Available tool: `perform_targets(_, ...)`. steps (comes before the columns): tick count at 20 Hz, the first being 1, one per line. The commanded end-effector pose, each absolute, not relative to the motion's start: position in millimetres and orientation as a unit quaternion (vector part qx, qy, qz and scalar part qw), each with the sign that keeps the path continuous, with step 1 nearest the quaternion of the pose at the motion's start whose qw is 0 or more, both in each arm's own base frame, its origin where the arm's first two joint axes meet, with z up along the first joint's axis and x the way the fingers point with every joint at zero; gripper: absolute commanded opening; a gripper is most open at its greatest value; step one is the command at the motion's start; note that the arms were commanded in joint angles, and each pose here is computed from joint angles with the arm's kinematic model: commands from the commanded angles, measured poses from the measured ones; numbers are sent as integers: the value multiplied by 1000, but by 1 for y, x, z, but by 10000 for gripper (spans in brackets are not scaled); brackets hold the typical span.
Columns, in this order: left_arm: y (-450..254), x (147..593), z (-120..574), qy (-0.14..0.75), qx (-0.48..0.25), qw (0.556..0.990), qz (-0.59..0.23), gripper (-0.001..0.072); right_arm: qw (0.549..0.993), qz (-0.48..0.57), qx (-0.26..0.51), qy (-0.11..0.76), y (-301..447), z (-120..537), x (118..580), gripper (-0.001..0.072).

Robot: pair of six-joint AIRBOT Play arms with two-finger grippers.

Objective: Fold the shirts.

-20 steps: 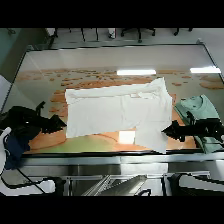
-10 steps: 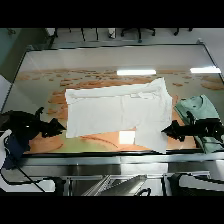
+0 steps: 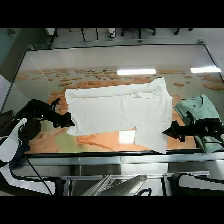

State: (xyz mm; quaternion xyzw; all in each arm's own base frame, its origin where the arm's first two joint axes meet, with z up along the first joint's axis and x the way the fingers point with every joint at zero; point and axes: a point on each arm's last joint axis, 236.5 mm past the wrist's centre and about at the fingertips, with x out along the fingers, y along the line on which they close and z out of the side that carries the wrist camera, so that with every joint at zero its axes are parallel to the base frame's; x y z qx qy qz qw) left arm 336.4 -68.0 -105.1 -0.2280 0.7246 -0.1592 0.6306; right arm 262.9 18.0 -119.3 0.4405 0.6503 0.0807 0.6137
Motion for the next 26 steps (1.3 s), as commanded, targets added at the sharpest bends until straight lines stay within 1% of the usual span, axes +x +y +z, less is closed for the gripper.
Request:
perform_targets(1, -33, 308, -95, 771, -169, 607, -99, 14, 607, 65, 433, 663, 12, -112, 256, 19)
perform_targets(2, -23, 300, -92, 771, -164, 608, -89, 14, 603, 40, 416, 680, 4, -115, 245, 19)
perform_targets(4, -11, 284, -87, 767, -187, 609, -72, 15, 596, -26, 372, 711, -19, -119, 218, 19)
perform_targets(5, -5, 275, -86, 766, -197, 609, -64, 14, 600, -50, 348, 719, -31, -117, 209, 19)
perform_targets(7, 5, 265, -86, 761, -216, 610, -49, 14, 614, -52, 342, 709, -32, -103, 210, 19)
perform_targets(9, 10, 262, -85, 760, -227, 608, -42, 15, 633, -16, 354, 688, -15, -87, 223, 19)
perform_targets(10, 12, 267, -83, 755, -227, 614, -41, 15, 651, 16, 361, 668, -4, -76, 238, 20)
perform_targets(12, 13, 295, -69, 729, -220, 647, -46, 14, 686, 66, 367, 624, 14, -53, 276, 20)
perform_targets(15, 7, 348, -33, 687, -209, 693, -66, 15, 751, 89, 332, 564, 19, -26, 345, 20)
perform_targets(18, 5, 396, -14, 661, -203, 720, -63, 14, 795, 110, 295, 517, 26, 0, 416, 20)
perform_targets(20, -2, 422, -15, 656, -192, 727, -73, 15, 805, 121, 281, 509, 30, 1, 454, 20)
perform_targets(23, -10, 461, -31, 644, -186, 738, -76, 15, 808, 127, 274, 506, 30, -14, 497, 20)
perform_targets(26, -13, 491, -48, 641, -190, 740, -72, 15, 811, 121, 274, 503, 26, -32, 522, 21)
